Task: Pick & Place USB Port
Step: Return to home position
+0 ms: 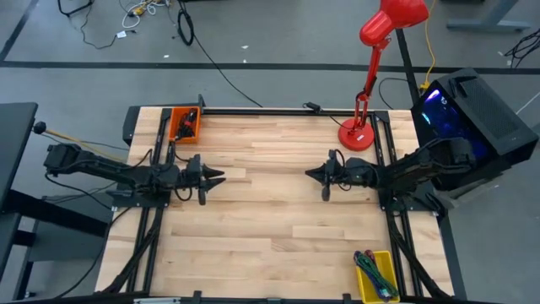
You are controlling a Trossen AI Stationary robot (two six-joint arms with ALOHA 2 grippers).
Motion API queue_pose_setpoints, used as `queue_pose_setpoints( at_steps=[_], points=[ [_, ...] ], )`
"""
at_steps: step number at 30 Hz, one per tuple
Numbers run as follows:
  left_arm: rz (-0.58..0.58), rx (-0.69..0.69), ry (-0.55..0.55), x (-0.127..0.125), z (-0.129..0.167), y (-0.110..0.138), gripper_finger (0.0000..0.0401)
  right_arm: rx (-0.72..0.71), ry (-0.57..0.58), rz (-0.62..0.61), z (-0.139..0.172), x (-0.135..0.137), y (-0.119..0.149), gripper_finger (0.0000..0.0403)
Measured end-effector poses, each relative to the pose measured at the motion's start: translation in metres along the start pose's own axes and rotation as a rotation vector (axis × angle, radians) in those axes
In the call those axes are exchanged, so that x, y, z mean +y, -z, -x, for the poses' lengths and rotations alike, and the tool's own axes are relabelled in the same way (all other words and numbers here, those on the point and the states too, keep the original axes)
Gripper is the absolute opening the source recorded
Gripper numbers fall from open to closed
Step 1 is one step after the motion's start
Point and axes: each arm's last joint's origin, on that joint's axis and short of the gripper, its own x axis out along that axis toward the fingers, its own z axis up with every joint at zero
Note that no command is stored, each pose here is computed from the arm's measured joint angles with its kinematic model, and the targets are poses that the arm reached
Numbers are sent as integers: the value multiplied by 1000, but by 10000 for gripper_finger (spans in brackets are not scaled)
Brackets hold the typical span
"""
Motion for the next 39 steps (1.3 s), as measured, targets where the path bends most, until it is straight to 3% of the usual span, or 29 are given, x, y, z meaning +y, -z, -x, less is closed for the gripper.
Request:
queue_pose_setpoints(
  at_steps=[16,25,31,39],
  points=[
    [0,0,0,0,0,0,117,144,33,-193,26,-5,38,16],
    [9,-24,8,0,2,-3,117,157,35,-191,27,-5,40,16],
    [41,-114,36,-1,9,-13,117,152,34,-194,27,-5,39,16],
    [101,-283,89,-1,24,-31,117,16,11,-207,37,-5,20,16]
  ],
)
